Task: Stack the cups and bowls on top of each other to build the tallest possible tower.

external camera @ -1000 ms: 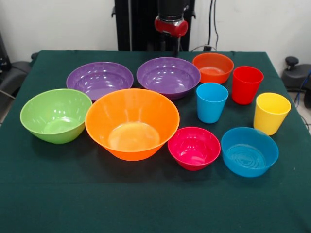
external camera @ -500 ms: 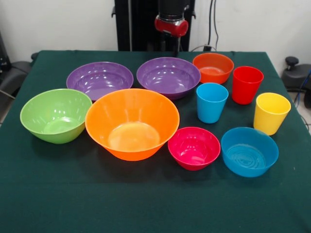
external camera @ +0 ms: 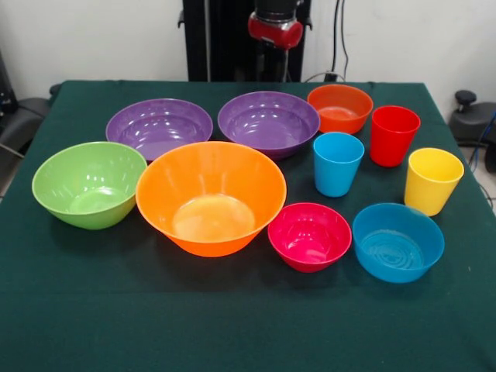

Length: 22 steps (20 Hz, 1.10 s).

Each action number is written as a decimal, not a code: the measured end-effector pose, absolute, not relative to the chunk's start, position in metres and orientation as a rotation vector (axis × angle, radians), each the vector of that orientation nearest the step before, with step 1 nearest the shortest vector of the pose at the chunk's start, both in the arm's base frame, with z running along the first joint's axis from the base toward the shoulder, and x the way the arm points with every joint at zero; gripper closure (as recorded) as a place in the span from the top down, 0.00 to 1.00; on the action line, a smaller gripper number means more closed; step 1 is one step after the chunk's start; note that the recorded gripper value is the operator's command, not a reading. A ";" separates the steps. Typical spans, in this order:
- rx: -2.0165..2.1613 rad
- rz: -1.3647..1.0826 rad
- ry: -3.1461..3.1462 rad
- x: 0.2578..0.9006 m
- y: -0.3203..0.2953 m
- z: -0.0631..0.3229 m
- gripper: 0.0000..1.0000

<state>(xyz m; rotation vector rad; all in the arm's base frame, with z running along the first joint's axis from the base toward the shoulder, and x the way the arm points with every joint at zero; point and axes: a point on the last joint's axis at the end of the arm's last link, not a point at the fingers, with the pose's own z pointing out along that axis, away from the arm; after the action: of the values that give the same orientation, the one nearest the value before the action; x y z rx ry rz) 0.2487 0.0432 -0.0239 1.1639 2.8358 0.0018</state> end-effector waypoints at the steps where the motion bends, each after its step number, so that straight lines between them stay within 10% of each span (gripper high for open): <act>1: 1.166 -0.004 2.841 0.248 0.044 -0.021 1.00; 22: 1.140 -0.065 2.917 0.246 0.059 0.032 1.00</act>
<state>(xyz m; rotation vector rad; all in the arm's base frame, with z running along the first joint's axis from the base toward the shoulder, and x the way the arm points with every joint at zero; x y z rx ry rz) 0.2458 0.0588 0.0324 1.1397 2.9166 -0.0655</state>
